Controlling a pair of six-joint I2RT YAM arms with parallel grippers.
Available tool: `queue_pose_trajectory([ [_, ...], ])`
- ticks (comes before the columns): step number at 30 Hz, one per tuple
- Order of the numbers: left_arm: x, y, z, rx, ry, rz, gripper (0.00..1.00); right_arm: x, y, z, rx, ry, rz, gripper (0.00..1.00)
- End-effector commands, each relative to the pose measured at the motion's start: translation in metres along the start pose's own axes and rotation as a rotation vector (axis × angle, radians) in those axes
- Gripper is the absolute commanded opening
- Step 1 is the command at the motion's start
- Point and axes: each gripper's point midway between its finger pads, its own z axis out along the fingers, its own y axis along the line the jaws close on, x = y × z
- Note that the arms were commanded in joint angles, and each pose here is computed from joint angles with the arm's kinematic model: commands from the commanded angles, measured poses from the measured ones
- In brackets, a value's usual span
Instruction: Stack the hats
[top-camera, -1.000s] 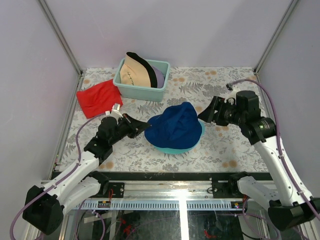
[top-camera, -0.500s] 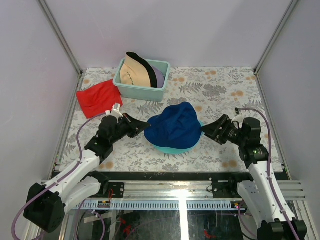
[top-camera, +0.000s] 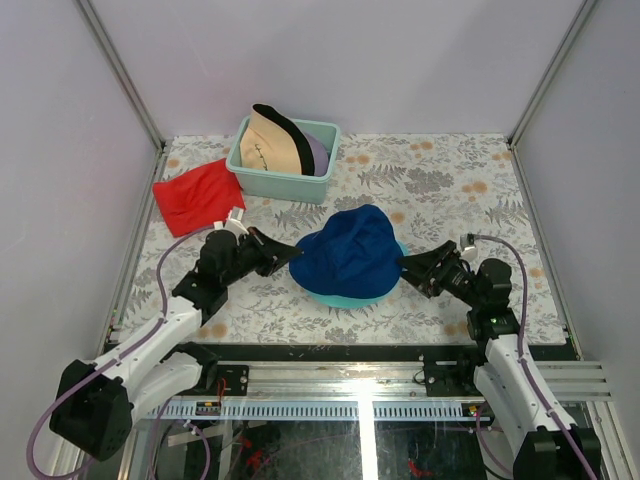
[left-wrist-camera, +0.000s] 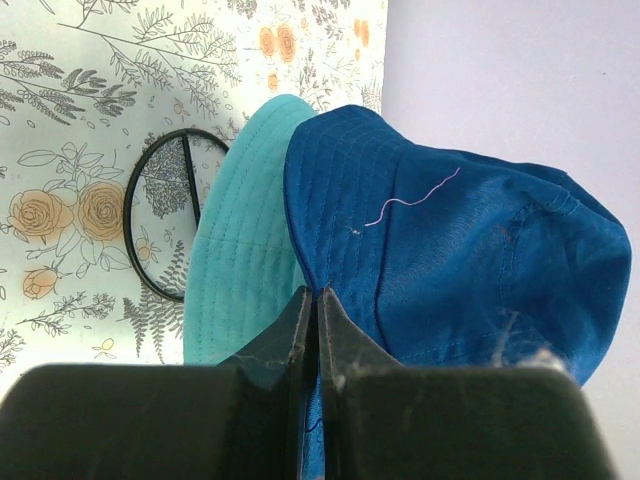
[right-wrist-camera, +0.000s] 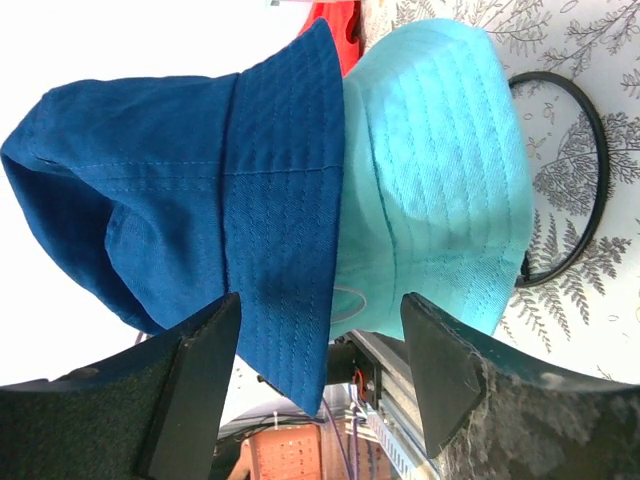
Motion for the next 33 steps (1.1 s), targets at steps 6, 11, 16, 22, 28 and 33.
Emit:
queue_pose_trajectory([
  [6, -0.008, -0.006, 0.010, 0.045, -0.008, 0.022, 0.00, -0.009, 0.039, -0.001, -0.173, -0.030, -0.014, 0.69],
  [11, -0.008, -0.006, 0.012, 0.044, -0.006, 0.022, 0.00, -0.009, 0.038, 0.001, -0.173, -0.019, -0.006, 0.61],
  [16, -0.009, -0.004, 0.012, 0.042, -0.010, 0.018, 0.00, -0.006, 0.026, 0.003, -0.154, -0.006, 0.011, 0.38],
  [22, -0.011, -0.002, 0.013, 0.038, -0.016, 0.016, 0.00, 0.002, 0.001, 0.004, -0.089, 0.007, 0.030, 0.03],
  [28, -0.009, 0.015, 0.013, 0.002, -0.022, 0.014, 0.00, 0.008, -0.029, 0.003, 0.007, 0.011, 0.003, 0.00],
  [33, -0.005, 0.041, 0.015, -0.049, -0.018, 0.010, 0.00, 0.009, -0.047, 0.004, 0.091, 0.025, -0.027, 0.00],
])
